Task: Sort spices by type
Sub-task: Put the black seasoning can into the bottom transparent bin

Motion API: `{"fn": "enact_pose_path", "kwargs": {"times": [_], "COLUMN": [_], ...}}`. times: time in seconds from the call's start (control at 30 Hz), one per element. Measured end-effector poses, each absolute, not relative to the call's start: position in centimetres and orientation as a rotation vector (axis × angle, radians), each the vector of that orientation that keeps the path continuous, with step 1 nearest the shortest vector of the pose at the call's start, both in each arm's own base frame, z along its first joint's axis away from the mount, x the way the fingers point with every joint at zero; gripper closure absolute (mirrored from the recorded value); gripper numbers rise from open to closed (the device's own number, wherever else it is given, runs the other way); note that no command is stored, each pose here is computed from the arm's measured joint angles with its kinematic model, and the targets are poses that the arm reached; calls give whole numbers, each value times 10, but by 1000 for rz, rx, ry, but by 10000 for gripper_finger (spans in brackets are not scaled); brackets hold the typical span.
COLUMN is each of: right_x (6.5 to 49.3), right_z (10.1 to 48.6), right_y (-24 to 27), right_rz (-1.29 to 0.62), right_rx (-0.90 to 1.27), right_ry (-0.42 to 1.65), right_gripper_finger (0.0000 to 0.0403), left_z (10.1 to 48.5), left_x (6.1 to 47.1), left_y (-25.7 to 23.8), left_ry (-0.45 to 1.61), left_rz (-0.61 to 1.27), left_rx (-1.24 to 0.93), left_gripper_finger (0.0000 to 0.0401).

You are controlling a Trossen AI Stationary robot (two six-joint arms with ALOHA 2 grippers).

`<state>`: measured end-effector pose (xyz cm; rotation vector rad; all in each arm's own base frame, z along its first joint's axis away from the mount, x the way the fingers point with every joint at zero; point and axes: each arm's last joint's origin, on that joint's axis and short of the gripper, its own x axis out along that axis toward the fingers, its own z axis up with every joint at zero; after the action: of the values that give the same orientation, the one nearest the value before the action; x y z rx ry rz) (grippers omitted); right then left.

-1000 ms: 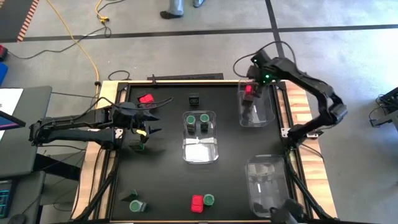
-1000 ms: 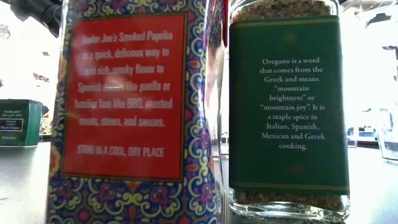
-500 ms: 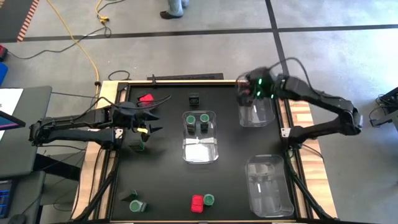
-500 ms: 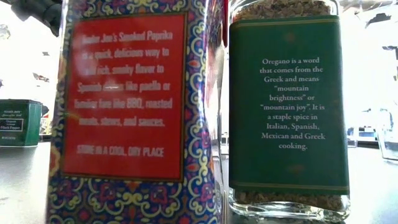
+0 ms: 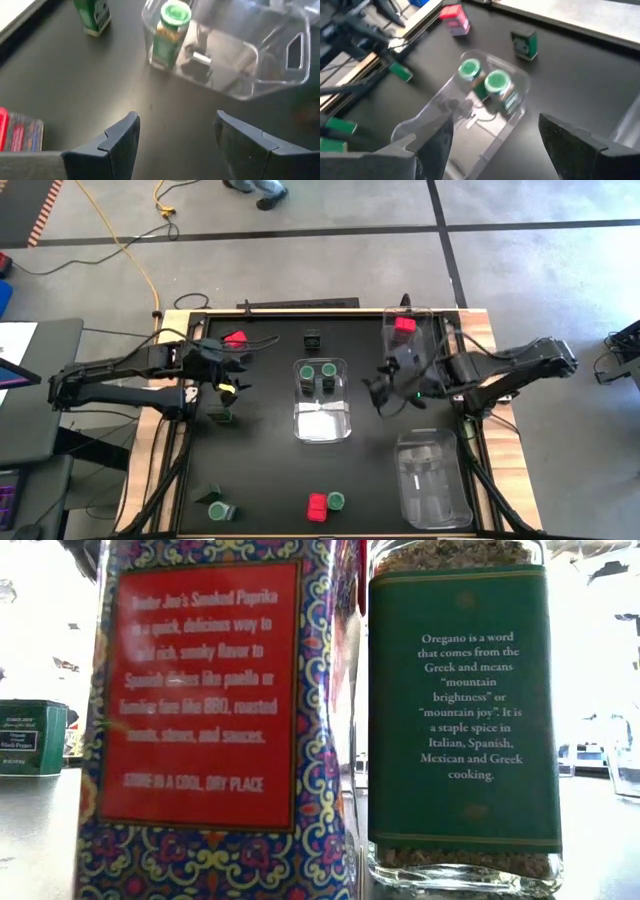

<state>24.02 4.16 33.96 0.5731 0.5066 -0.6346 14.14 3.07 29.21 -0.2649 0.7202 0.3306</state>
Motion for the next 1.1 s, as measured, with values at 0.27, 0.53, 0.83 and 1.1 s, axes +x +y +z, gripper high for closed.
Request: {"fn": "enact_pose_path", "kwargs": {"times": [0.27, 0.53, 0.83, 1.1], "right_x": [235, 215, 195, 193], "right_z": [306, 256, 229, 239], "right_y": [78, 95, 72, 50], "right_rz": [-689, -690, -575, -422], "right_rx": [580, 613, 645, 642], "right_ry": [631, 457, 192, 17], "right_gripper_finger": [85, 85, 85, 85], "left_z": [294, 289, 300, 301], "left_x": [148, 156, 150, 148], "left_y": [32, 34, 32, 22], "left_ry": [895, 941, 1074, 1281], "left_rz": [291, 265, 323, 347], "left_rx": [-179, -111, -118, -157], "left_gripper_finger": [158, 158, 175, 189]}}
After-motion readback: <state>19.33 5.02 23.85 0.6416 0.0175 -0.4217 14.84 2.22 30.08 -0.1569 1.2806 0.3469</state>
